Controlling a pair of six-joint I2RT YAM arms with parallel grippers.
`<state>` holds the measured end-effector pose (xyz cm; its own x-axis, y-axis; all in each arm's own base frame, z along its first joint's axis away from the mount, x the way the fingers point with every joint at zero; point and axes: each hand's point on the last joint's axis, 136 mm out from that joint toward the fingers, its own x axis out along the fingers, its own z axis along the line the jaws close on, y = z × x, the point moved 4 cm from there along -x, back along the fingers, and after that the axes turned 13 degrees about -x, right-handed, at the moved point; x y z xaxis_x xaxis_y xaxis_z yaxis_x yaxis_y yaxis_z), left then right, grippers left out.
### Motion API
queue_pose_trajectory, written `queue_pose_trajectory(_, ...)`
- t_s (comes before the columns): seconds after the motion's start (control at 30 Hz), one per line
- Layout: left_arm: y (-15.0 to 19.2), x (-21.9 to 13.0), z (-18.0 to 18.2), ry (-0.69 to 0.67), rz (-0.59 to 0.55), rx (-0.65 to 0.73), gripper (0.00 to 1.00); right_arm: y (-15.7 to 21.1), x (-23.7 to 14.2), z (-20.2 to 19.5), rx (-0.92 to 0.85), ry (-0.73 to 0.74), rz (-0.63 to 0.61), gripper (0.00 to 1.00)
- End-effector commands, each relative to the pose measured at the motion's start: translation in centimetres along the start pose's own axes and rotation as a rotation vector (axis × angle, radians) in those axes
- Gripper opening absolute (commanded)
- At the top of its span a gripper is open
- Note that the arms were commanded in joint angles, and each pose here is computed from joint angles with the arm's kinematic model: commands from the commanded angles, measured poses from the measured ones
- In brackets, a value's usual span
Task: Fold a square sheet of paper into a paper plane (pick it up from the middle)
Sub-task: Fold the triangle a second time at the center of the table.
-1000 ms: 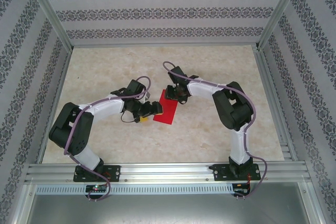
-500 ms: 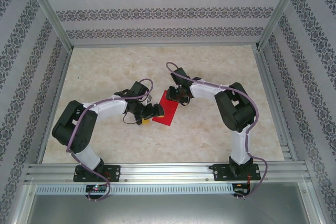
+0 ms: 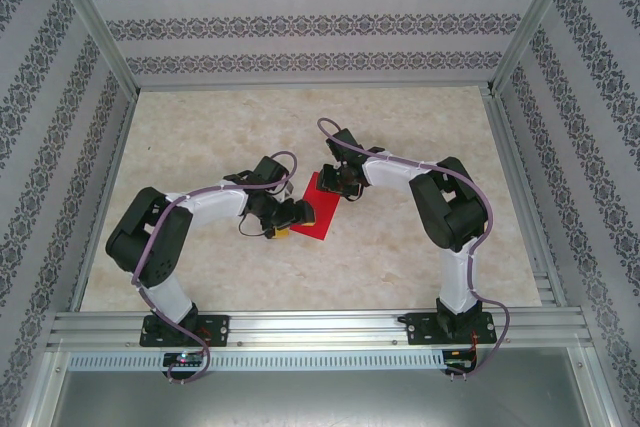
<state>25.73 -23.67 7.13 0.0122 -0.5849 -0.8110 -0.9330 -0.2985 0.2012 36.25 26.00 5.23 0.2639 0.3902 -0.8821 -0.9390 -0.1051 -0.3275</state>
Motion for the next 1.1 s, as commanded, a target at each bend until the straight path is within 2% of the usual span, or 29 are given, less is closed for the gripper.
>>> queue_pose_trajectory(0.0,-0.6,-0.1,-2.0,0.048,-0.032,0.045,0.77,3.3,1.6,-1.9,0.037,0.058,0.125,0.36)
queue_pose_trajectory(0.37,-1.1,-0.4,-2.4,0.042,-0.056,0.078,0.75,3.6,1.8,-2.0,0.041,0.059,0.135,0.36)
queue_pose_trajectory(0.77,-0.1,0.0,-4.2,0.184,0.035,0.087,0.71,3.9,2.0,-1.8,0.051,0.034,0.141,0.35)
queue_pose_trajectory(1.07,-0.2,0.0,-5.9,0.26,0.042,0.11,0.69,4.0,2.0,-1.9,0.07,0.002,0.137,0.33)
